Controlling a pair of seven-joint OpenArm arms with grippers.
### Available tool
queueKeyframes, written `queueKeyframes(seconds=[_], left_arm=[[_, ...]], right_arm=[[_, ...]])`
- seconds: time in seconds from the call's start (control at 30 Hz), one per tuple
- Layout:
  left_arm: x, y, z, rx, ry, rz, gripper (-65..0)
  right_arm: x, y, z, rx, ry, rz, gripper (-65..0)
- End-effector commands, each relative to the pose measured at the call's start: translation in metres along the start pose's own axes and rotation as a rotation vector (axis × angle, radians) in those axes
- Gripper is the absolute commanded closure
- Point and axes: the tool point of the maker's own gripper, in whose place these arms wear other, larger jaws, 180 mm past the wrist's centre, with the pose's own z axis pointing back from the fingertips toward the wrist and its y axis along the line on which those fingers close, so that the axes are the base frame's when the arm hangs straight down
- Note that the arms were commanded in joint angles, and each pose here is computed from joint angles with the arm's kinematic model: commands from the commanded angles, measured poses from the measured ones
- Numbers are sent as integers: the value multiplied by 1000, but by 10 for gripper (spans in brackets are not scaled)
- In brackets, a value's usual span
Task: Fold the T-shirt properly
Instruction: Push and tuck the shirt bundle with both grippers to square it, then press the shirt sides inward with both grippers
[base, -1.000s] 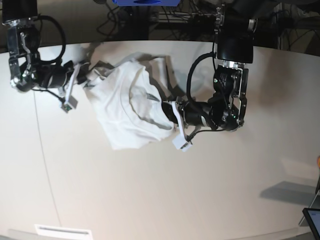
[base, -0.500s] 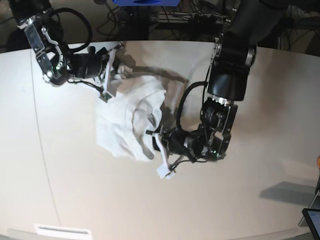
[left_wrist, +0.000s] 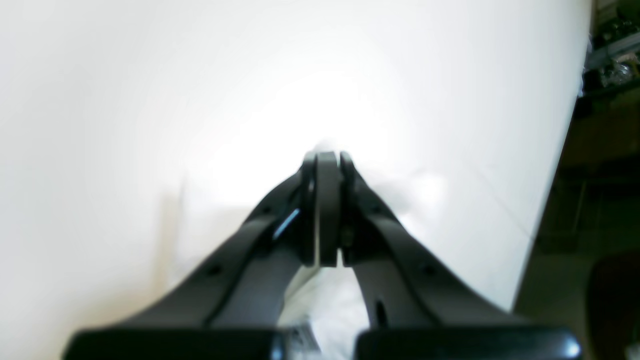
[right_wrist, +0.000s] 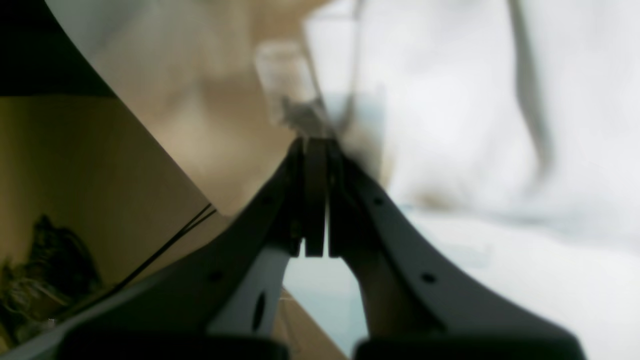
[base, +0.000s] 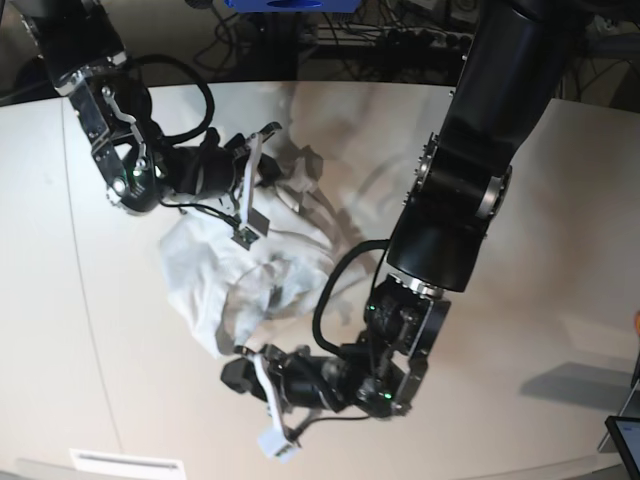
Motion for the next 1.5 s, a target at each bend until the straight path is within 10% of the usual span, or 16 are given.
queueKeyframes(seconds=[0.0, 0.43, 0.77, 1.17, 1.47], left_arm=[[26, 18, 32, 49, -69, -16, -10], [-108, 66, 177, 327, 58, 3, -10], [-215, 31, 188, 323, 190, 95, -10], [-227, 17, 169, 272, 183, 148, -10], [-231, 30, 133, 204, 166, 302, -10]], right_arm=[[4, -10, 9, -26, -31, -8, 0], [0, -83, 74, -244, -173, -138, 0], [42, -148, 86, -322, -213, -209, 0], [40, -218, 73, -372, -257, -386, 0], [24, -204, 49, -325, -226, -425, 0]])
